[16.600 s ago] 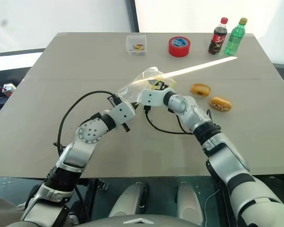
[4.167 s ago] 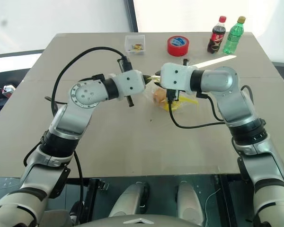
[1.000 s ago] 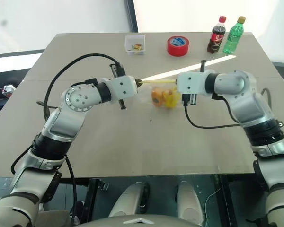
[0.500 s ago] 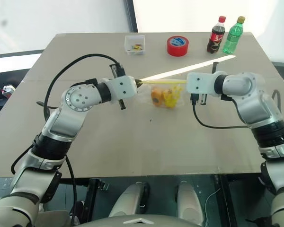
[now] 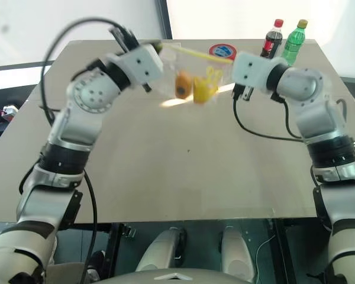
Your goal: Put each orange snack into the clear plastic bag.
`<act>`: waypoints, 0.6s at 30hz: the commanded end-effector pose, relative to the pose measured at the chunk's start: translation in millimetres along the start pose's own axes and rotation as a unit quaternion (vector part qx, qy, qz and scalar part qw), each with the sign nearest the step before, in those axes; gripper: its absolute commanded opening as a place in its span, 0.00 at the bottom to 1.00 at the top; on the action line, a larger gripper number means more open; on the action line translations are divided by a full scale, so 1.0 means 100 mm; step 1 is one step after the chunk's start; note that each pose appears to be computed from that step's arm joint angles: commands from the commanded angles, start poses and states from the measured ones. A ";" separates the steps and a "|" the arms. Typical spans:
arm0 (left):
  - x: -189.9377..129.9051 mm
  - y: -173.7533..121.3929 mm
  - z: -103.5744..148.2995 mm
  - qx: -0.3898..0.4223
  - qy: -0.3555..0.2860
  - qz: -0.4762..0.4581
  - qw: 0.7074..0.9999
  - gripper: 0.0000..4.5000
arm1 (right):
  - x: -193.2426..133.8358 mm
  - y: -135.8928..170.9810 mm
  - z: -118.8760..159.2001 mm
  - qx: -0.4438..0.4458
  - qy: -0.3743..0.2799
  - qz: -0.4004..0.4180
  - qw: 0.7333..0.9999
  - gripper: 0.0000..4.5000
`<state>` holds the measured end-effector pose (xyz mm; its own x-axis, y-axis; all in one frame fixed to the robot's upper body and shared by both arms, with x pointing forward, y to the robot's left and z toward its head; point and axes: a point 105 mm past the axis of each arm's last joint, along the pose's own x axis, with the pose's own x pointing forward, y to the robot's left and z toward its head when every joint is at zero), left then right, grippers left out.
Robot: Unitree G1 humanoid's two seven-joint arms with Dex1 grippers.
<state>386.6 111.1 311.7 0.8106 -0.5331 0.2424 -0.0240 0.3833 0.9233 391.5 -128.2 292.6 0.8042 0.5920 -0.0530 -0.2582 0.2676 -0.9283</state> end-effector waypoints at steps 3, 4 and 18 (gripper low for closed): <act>-0.35 -0.85 -0.28 -0.091 0.066 -0.186 0.976 0.00 | -0.16 0.41 -0.28 0.042 0.047 0.093 0.994 0.02; -0.45 -1.01 -0.26 -0.117 0.067 -0.221 0.966 0.00 | -0.19 0.53 -0.29 0.050 0.048 0.119 0.990 0.02; -1.26 -1.41 -0.32 -0.436 0.170 -0.166 0.868 0.58 | -1.00 1.30 -0.58 0.309 0.082 0.228 0.920 0.51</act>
<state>308.9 138.1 123.4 0.7769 -0.5502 -0.3060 0.6283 0.7085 0.3213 312.7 -193.2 132.7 0.5770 0.6072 -0.5463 -0.8164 0.4102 -0.4064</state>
